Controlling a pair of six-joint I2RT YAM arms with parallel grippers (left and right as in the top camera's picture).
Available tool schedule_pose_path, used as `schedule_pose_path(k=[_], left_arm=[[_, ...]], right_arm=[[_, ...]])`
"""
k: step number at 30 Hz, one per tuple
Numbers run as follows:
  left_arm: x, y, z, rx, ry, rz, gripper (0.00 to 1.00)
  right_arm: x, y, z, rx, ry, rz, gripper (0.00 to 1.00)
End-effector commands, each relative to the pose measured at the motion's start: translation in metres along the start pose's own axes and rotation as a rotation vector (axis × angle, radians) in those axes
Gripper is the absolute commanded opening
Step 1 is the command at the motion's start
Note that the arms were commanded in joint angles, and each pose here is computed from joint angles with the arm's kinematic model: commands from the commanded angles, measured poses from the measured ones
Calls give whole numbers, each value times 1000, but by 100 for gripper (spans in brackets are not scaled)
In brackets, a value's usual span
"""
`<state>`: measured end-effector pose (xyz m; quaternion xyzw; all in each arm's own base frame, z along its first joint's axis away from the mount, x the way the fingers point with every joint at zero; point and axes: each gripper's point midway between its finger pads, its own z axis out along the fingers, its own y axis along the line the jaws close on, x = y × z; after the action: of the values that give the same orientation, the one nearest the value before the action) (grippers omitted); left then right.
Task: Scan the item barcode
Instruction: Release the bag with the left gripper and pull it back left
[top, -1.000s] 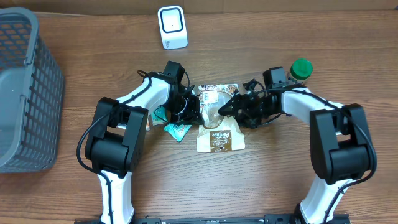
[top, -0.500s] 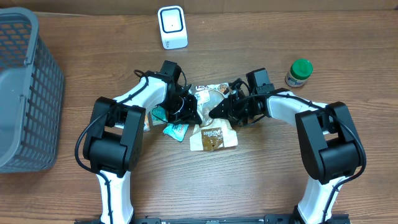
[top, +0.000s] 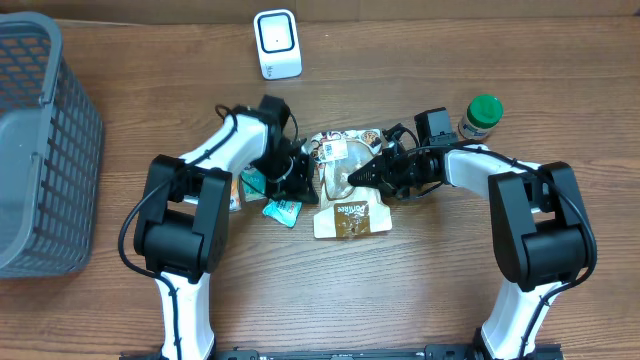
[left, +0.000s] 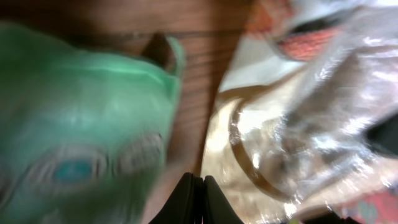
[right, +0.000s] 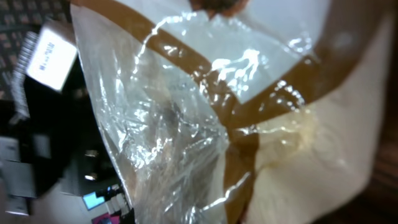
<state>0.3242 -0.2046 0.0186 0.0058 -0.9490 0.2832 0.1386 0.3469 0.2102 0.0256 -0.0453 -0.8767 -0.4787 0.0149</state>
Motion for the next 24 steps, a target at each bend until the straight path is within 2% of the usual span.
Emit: schedule_pose_path(k=[1,6,9,15,17,24], left_arm=[[-23,-29,-54,12,-119,162,4],[-21,-71,-148,30,-273,288,4],[-14,-77,-195,23,-363,310,4],[3,-41,-274,-62,-520,203,4],[9,-24,-291,-64,-553,157,7],[22,41,-326,-78,-596,26,15]], right_arm=[[2,18,-13,-65,2,-80,4],[5,38,-43,-62,-18,-148,4],[10,50,-59,-59,-25,-179,4],[26,77,-81,-57,-26,-234,4],[30,88,-89,-63,-41,-259,4],[50,146,-120,-176,-89,-349,4]])
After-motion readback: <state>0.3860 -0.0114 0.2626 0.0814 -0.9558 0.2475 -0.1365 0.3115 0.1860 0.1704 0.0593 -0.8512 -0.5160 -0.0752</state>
